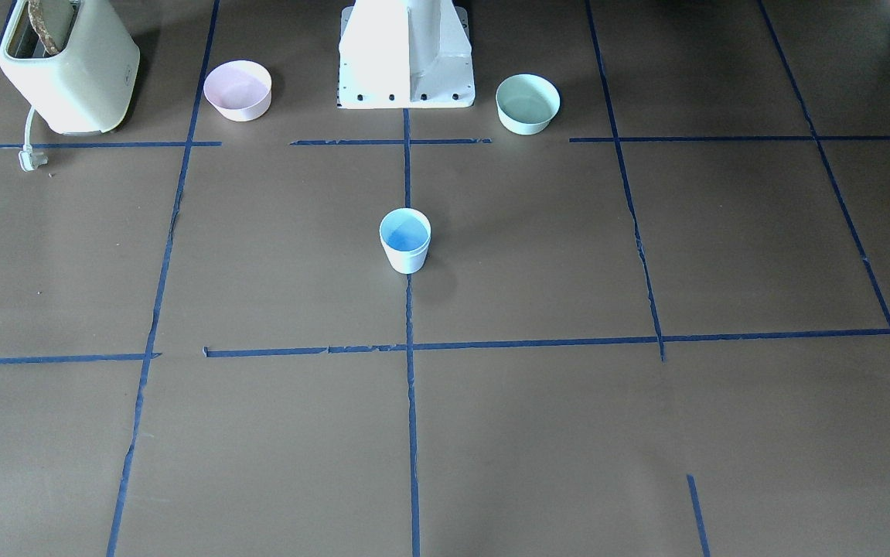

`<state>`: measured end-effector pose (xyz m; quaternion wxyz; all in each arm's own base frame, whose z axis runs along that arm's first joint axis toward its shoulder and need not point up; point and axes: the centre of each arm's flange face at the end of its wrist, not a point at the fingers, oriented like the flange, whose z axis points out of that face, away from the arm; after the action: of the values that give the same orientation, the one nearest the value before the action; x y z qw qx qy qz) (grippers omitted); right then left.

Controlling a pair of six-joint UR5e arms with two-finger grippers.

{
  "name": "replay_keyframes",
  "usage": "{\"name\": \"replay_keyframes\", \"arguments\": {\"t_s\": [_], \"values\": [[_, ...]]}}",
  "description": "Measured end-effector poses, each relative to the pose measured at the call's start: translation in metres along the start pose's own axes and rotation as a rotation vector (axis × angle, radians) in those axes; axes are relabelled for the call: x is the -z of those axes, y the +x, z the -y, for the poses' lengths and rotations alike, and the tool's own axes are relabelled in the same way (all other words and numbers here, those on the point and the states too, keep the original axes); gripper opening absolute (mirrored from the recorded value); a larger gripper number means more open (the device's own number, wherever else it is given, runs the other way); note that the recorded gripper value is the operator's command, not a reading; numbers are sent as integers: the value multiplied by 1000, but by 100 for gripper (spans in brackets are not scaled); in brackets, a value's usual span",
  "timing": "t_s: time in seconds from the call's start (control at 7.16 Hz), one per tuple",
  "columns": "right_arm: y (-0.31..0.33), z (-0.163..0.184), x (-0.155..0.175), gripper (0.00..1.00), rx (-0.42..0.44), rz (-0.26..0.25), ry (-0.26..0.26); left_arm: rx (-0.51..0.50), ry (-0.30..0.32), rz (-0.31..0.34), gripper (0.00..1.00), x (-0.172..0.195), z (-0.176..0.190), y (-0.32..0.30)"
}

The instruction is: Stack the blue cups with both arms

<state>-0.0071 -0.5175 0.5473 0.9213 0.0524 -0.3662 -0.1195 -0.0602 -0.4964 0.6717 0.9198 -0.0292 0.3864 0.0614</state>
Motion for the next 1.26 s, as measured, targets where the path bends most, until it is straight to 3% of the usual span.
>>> {"name": "replay_keyframes", "arguments": {"t_s": [0.42,0.56,0.98,1.26], "values": [[59,-59,-15,100,-135,8,-36,-2,0,0,100,0,0,1],[80,-73,-24,100,-171,33,-31,-2,0,0,100,0,0,1],[124,-96,-55,100,-155,70,50,2,-4,-1,100,-2,0,-1],[130,-98,-52,100,-170,73,63,11,-14,-2,100,-8,-1,-7]]}}
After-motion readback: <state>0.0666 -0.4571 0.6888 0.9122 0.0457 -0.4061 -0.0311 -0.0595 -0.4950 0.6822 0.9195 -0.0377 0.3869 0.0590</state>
